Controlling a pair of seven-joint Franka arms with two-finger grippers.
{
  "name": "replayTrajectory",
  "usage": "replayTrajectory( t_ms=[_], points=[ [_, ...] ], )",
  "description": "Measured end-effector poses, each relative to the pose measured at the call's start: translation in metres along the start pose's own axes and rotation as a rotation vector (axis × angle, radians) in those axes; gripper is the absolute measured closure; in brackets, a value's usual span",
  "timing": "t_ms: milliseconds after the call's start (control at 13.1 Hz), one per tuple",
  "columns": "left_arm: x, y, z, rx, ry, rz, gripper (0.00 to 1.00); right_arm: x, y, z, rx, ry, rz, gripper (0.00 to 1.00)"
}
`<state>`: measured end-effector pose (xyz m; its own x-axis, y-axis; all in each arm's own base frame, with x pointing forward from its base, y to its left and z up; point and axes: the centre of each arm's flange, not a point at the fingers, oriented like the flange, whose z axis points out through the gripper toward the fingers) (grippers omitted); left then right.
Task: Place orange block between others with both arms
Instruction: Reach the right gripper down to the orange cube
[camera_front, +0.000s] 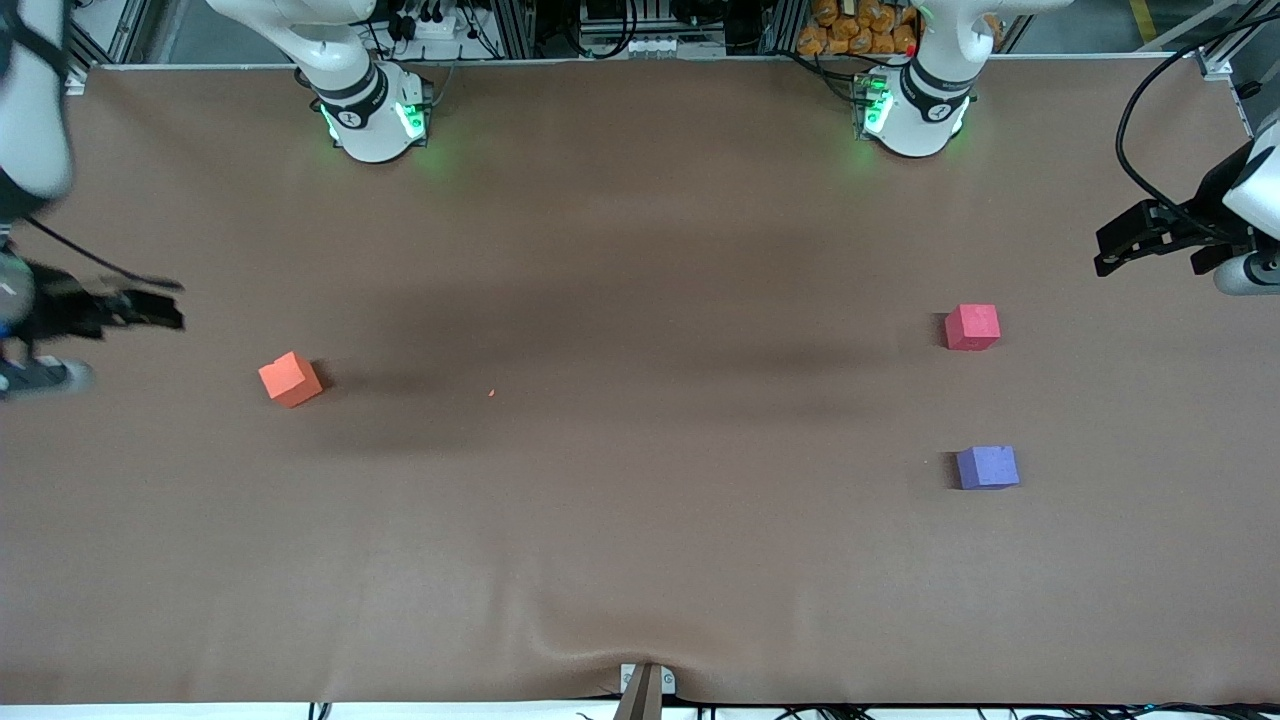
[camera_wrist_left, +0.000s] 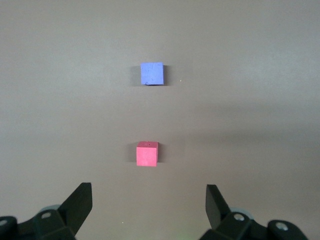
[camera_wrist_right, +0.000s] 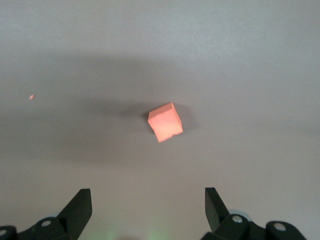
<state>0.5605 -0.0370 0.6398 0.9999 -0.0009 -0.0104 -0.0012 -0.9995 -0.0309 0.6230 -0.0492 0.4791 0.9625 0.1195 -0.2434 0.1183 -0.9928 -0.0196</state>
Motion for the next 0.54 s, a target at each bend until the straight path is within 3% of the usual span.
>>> replayTrajectory(
  t_ms=[306,536],
  points=[
    [0.0,-0.001,0.0,0.0,0.0,-0.002,0.0,0.052,0.008,0.116,0.009,-0.062,-0.004,0.0],
    [0.0,-0.001,0.0,0.0,0.0,-0.002,0.0,0.063,0.016,0.179,0.026,-0.138,0.005,0.0]
  ],
)
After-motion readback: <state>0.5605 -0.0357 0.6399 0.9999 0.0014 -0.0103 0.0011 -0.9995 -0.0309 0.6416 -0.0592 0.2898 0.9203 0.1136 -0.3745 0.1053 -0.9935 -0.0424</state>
